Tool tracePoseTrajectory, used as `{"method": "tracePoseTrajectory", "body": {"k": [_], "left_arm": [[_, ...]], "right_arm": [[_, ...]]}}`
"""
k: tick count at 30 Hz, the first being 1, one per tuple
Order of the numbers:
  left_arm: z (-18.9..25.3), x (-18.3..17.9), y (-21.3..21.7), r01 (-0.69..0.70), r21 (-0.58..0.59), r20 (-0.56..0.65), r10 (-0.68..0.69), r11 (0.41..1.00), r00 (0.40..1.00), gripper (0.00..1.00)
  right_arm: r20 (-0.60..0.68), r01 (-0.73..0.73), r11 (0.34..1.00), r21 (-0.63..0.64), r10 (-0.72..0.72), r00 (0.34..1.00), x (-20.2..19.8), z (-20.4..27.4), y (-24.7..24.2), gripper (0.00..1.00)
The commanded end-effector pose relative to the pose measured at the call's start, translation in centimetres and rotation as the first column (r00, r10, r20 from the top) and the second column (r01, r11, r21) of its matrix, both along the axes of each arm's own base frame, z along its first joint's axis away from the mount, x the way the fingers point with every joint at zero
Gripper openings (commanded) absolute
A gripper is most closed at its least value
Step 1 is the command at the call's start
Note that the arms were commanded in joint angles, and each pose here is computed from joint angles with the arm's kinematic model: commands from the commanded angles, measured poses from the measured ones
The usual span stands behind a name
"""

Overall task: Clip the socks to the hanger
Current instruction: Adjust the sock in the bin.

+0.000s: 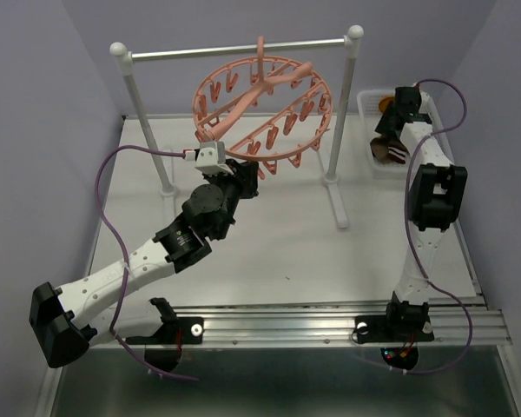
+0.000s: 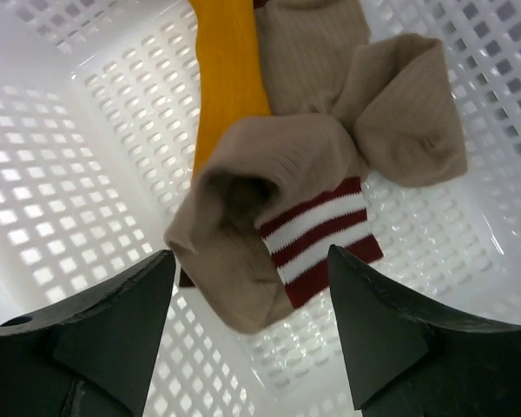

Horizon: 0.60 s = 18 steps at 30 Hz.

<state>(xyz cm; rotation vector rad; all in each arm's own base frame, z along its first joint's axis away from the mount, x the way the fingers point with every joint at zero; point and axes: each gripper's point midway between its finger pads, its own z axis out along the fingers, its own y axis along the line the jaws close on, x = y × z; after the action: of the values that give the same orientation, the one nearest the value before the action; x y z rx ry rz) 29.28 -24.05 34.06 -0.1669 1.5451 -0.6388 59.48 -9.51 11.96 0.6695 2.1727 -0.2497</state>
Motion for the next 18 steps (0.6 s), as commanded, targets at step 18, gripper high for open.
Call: {"method": "tracePoseTrajectory", "body": {"k": [18], "left_arm": [[1.4, -0.2, 1.1, -0.028, -0.069, 0.03, 0.03, 0.997, 0.999, 0.0]], "right_arm": [[-0.054, -0.013, 0.983, 0.185, 0.023, 0.998, -2.8, 0.4, -3.5, 0.62]]}}
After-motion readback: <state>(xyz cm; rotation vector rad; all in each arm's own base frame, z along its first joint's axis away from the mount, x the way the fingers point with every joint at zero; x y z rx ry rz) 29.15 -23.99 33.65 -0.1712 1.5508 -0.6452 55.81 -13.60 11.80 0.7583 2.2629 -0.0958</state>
